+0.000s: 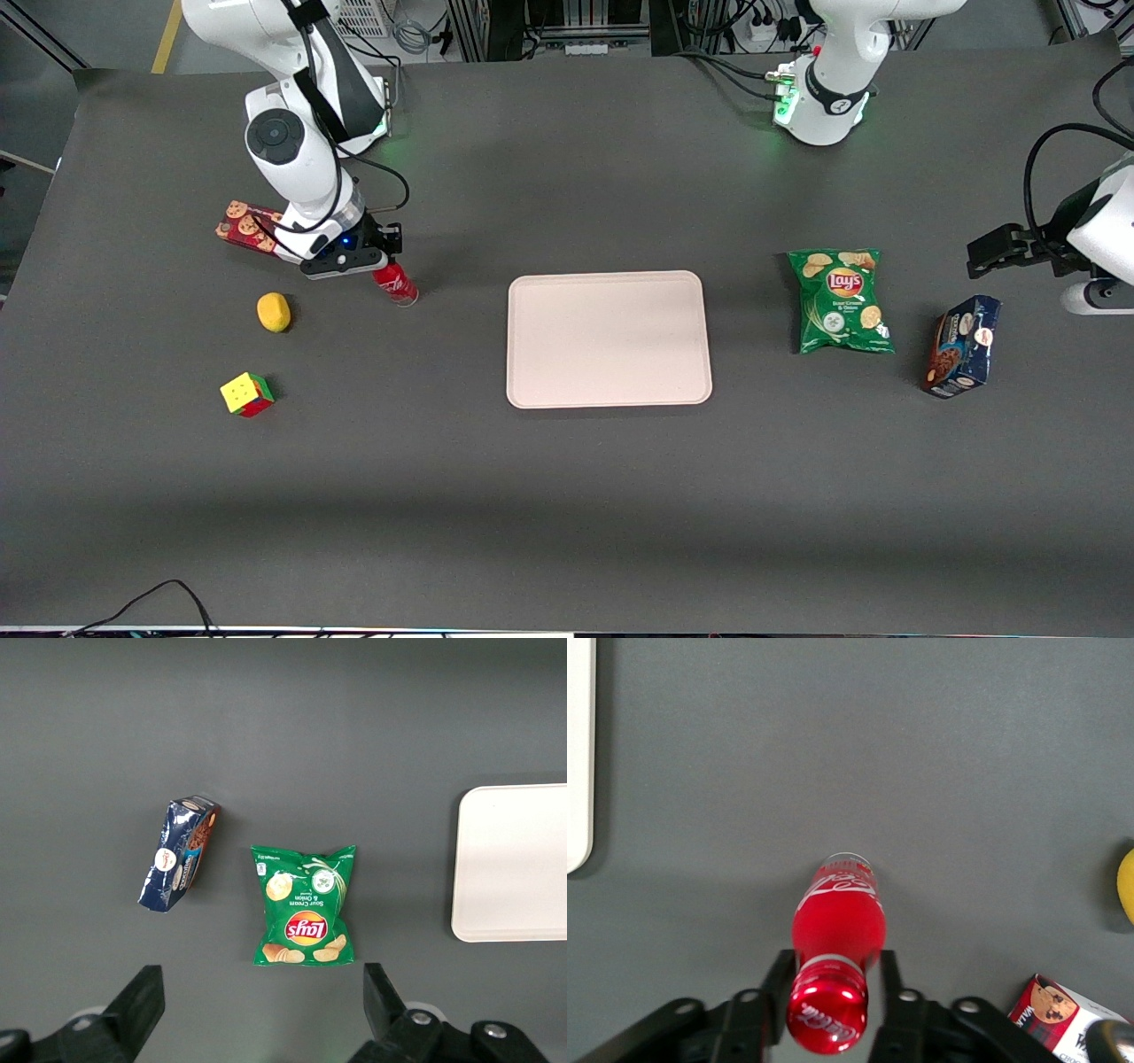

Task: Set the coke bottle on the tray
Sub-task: 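Lift the bottle and carry it over the white tray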

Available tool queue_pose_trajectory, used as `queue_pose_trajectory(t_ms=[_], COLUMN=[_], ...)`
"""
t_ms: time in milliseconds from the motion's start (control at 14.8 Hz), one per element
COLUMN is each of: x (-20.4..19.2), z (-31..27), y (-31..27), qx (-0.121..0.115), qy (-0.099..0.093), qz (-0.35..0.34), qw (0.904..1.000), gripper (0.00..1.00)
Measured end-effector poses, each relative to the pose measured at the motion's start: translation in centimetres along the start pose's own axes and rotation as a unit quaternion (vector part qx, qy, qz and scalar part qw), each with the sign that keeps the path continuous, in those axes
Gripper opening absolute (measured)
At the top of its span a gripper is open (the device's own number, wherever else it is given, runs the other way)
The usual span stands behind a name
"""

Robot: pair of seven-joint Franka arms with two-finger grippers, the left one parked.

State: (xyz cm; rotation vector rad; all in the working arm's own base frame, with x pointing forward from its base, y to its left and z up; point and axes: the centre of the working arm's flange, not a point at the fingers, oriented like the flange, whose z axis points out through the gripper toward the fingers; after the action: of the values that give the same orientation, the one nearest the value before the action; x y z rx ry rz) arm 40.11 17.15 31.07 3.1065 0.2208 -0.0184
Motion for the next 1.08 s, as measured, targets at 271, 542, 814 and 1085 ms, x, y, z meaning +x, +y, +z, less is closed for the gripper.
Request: queue_pose_trajectory(t_ms=[271,542,814,1085], x=[0.0,0.2,2.0,4.2], z=[-0.2,-0.9,-7.0,-15.9], y=[0.0,-0.1,-0.9,-3.5], qx=[-0.001,-0.002,-0.008,0.018], qy=[-0.001,-0.004,-0.019,0.001], qz=[0.001,0.006,0.019,0.040], qw=[1.0000,1.0000,0.9996,0.9990], gripper=[0.33,0.33,0.33,0.33])
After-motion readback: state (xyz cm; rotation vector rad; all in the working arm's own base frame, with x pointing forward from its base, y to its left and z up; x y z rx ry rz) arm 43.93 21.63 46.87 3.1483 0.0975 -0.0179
